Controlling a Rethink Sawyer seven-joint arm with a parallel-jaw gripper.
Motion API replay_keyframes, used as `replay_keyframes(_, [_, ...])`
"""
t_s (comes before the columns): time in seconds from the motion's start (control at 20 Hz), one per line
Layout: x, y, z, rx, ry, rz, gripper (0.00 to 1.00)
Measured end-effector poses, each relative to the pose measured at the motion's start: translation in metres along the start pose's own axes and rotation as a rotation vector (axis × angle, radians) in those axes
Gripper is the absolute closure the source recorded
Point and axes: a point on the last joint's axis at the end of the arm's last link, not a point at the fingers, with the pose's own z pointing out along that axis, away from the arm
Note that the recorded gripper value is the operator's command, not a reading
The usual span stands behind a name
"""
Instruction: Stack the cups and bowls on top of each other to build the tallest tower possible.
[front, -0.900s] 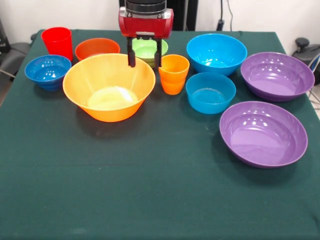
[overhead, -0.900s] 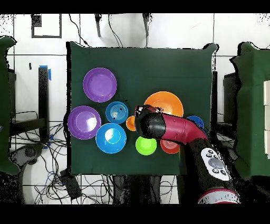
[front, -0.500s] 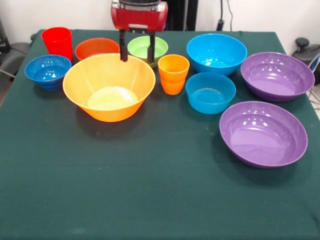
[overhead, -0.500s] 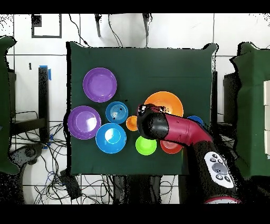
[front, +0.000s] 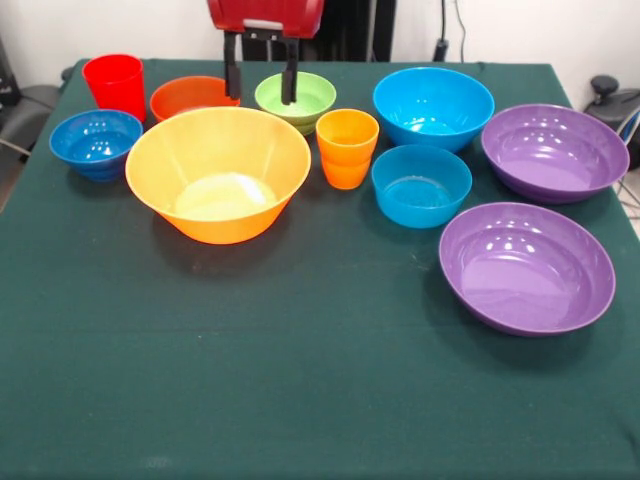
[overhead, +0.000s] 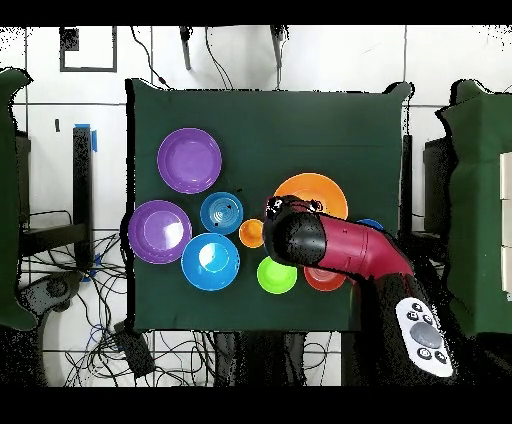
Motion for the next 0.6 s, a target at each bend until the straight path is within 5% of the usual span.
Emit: replay_keyframes(0.6, [-0.003,0.014,-0.015,0.025,-0.021,-0.022,0.0])
